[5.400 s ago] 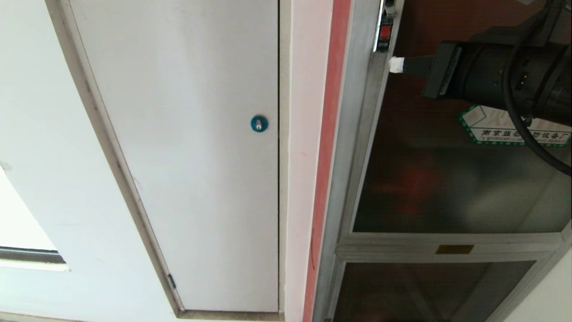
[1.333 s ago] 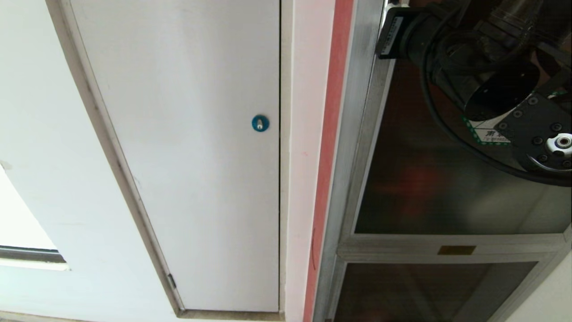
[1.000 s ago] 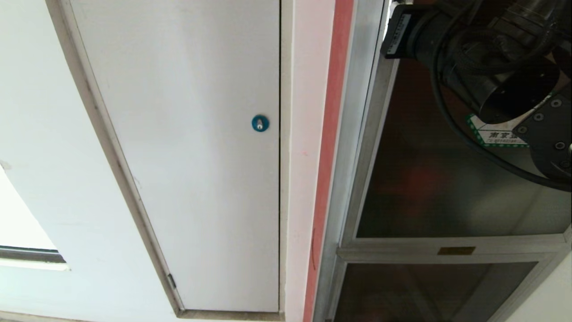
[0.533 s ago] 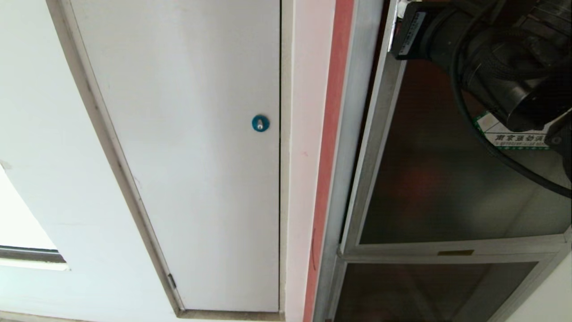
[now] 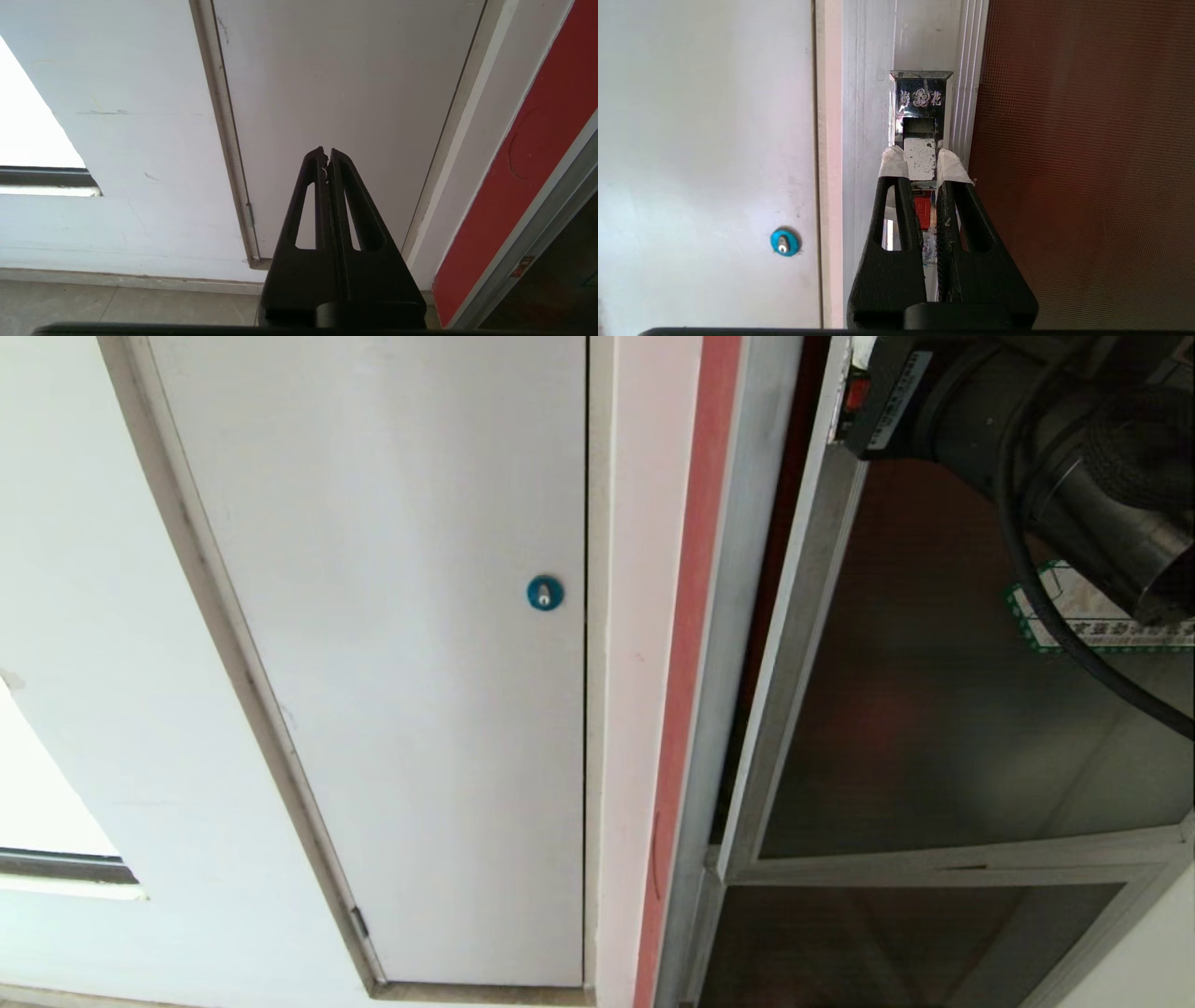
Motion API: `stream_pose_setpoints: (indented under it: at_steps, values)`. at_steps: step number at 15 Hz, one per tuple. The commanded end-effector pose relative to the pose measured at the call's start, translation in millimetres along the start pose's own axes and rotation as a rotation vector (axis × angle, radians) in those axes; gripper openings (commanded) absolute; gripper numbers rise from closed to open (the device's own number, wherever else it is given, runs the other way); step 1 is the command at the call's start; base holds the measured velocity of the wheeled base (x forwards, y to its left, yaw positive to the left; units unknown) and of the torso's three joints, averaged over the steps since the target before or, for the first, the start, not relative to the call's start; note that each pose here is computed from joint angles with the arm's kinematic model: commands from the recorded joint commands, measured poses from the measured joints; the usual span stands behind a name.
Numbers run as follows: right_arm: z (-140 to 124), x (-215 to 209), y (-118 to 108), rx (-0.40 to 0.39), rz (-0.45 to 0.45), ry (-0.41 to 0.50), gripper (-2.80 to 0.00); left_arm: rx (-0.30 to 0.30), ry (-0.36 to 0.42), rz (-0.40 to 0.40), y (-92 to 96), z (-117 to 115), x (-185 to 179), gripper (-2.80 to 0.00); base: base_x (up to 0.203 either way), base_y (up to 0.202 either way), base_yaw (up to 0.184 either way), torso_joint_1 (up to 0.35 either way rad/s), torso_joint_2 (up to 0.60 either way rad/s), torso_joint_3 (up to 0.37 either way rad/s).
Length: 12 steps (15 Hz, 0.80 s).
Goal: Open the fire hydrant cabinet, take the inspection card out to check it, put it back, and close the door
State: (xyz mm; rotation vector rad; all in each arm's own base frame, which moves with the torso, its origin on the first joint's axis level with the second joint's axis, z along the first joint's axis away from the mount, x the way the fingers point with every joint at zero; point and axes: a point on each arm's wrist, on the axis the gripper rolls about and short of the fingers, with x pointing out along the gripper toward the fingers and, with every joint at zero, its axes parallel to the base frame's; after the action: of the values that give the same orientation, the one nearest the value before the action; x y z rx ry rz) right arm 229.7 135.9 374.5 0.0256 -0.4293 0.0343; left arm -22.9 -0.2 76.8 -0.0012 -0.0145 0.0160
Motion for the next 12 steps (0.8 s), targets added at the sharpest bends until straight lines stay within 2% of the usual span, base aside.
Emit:
stream_pose_setpoints:
  at_steps: [1,5,9,12]
  values:
    - [10,-9,-4,0.018,-0.002,-0.024,-2.8,0.0,0.007,0.001,0.0,-2,1,-2.8,0.0,0.0,0.0,0.0,0.0,0.0]
    - [13,-11,-5,0.021,-0.006,-0.027,-2.8,0.0,0.007,0.001,0.0,-2,1,-2.8,0.0,0.0,0.0,0.0,0.0,0.0]
    - [0,-15,-4,0.0,0.004,0.011,-2.8,0.0,0.007,0.001,0.0,-2,1,-2.8,0.0,0.0,0.0,0.0,0.0,0.0]
    - [1,-16,-5,0.0,0.003,0.01,-2.8,0.0,0.005,0.001,0.0,-2,0,-2.8,0.0,0.0,0.0,0.0,0.0,0.0]
